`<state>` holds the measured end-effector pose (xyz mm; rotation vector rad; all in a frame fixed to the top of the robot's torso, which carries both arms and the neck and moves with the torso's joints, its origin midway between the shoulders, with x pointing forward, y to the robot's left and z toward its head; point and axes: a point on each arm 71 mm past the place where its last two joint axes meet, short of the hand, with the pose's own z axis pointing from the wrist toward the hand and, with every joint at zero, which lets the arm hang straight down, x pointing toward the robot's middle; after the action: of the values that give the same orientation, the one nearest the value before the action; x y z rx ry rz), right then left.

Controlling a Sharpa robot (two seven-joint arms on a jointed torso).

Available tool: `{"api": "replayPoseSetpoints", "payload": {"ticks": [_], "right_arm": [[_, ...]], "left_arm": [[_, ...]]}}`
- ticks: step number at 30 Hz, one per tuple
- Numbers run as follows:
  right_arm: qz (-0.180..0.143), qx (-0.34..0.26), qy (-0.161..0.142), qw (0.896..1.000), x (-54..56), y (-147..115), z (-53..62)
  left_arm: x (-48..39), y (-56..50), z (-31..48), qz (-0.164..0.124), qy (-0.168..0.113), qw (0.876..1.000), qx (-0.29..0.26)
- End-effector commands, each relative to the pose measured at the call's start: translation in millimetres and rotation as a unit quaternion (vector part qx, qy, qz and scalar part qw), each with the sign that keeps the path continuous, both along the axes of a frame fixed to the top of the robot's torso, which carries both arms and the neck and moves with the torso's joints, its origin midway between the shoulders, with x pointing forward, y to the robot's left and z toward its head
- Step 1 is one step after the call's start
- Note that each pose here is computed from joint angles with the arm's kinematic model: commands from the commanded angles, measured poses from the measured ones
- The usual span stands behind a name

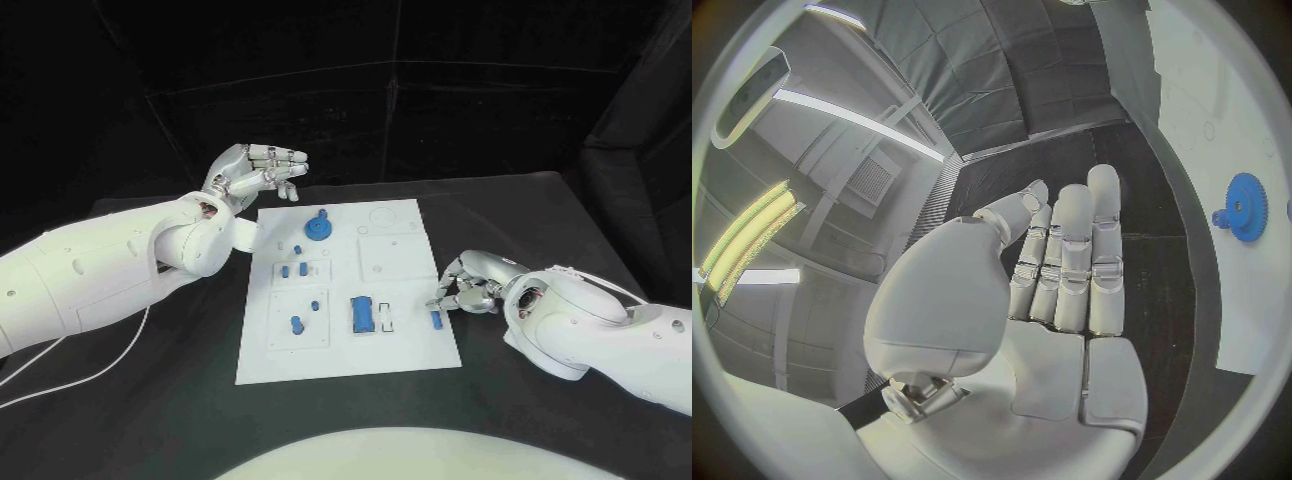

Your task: Assemble the parts on the task board

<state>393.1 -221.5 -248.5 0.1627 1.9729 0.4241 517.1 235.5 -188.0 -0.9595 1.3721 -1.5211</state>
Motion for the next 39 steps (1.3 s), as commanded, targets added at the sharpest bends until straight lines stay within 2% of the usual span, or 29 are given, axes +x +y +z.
{"api": "replayPoseSetpoints", "payload": {"ticks": [1, 11, 28, 39], "right_arm": [[0.01, -0.037, 0.011, 0.999, -0.4, 2, -4.2], [0.022, -0.067, 0.033, 0.997, -2.3, 6, -11.2], [0.038, -0.103, 0.027, 0.994, -4.3, 10, -13.2], [0.061, -0.115, 0.037, 0.991, -12.4, 21, -14.5]], "left_arm": [[-0.1, -1.1, 1.5, -0.005, -0.002, 1.0, -0.004], [0.0, -0.6, 1.4, -0.005, -0.002, 1.0, -0.004], [0.3, 0.0, 0.6, -0.006, 0.001, 1.0, -0.003], [0.2, 0.6, 0.0, -0.006, 0.002, 1.0, -0.002]]}}
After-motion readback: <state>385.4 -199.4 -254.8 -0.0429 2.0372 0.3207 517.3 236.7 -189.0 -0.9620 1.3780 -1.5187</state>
